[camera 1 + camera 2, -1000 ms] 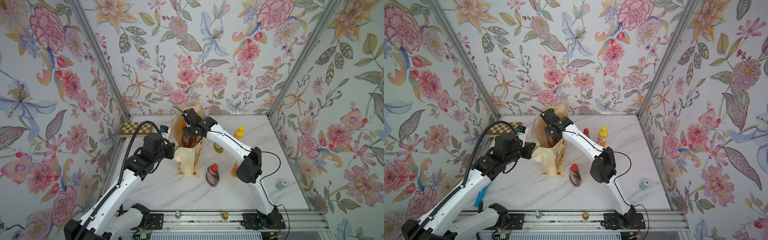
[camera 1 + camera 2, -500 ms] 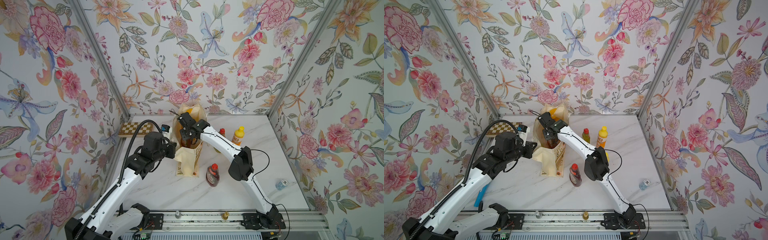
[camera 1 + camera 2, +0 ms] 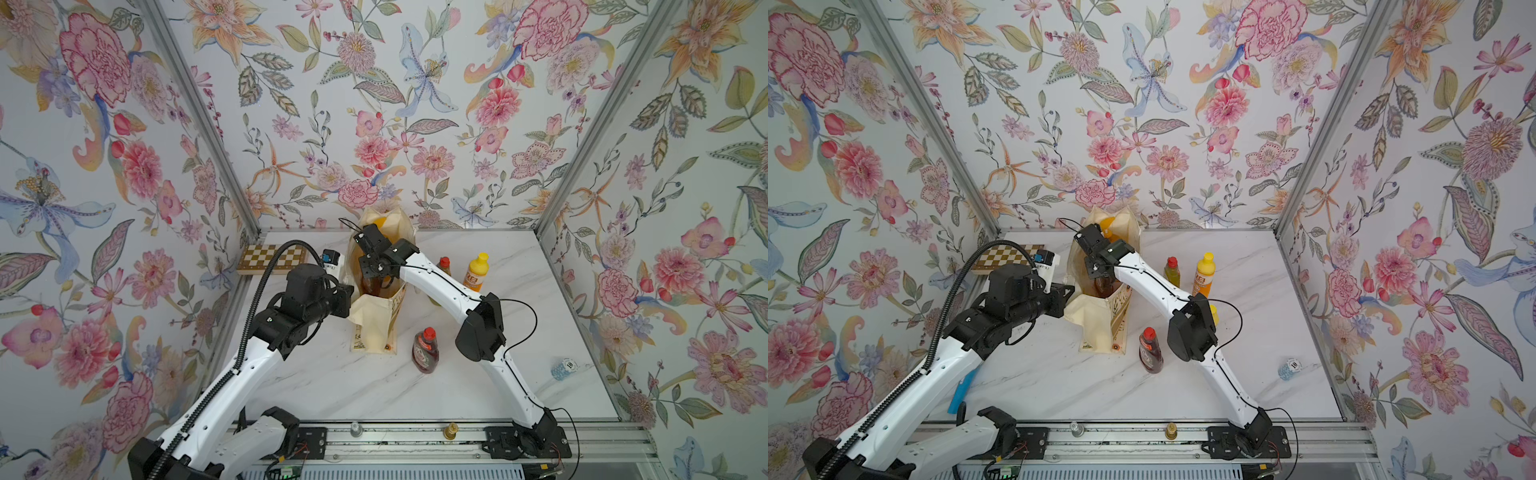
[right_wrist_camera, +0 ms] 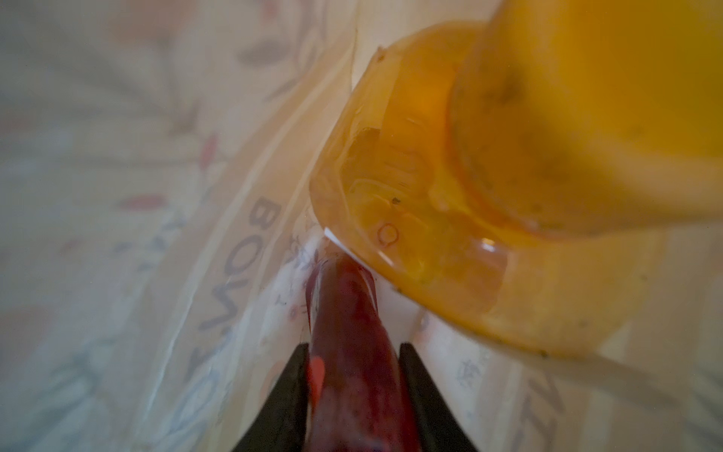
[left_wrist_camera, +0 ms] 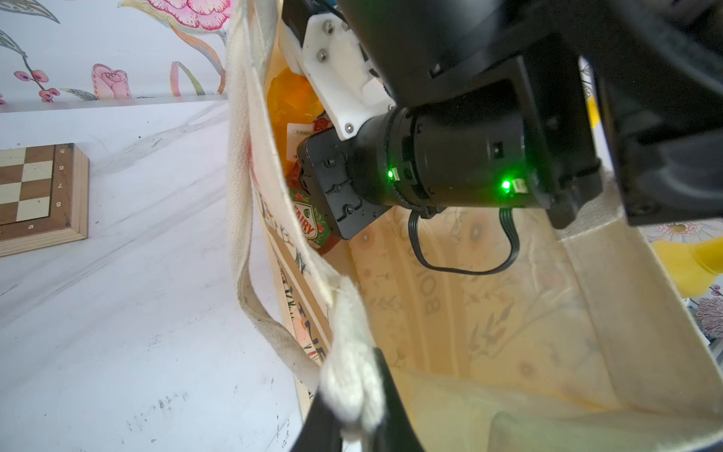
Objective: Pack dish soap into the shopping bag
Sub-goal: Place the bottle of dish soap in the shopping bag.
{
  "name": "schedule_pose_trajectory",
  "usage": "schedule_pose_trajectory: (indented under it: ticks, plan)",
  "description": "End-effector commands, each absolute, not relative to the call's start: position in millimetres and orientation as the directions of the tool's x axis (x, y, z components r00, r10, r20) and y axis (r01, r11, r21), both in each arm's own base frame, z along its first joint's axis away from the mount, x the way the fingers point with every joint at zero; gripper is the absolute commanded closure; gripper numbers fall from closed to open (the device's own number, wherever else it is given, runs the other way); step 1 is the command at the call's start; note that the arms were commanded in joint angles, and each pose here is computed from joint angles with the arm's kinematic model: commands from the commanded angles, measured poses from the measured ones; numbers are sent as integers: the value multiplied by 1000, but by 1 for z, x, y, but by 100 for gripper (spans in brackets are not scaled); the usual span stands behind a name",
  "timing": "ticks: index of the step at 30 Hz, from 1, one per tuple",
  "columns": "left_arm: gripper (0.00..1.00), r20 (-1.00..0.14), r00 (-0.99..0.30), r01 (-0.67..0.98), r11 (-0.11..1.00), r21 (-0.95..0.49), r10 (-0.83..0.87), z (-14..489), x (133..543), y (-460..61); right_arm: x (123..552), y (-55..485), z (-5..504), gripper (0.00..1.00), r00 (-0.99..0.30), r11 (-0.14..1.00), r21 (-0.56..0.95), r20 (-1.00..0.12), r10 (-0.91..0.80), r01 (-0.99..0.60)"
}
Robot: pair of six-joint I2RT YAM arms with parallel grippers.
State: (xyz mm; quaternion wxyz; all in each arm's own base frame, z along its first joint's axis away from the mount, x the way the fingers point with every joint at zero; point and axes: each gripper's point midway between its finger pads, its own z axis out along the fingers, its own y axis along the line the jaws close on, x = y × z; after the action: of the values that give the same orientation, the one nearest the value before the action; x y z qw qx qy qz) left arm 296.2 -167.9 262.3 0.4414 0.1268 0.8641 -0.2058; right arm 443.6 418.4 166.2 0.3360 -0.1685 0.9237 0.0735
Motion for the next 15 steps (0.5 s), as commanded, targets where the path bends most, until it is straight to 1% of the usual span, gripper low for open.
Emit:
schedule_pose_trajectory:
  ticks: [1, 8, 15]
  plan:
    - [100, -869, -494, 449, 855, -261, -6, 303, 296, -176, 468, 431, 224, 100, -616, 937, 124, -780, -110, -325]
    - [100, -864, -504, 449, 851, -271, -9, 300, 295, -177, 469, 429, 247, 100, -574, 937, 147, -816, -66, -317]
    - [100, -863, -506, 450, 851, -272, -9, 300, 293, -176, 476, 426, 243, 100, -563, 944, 148, -825, -46, -294]
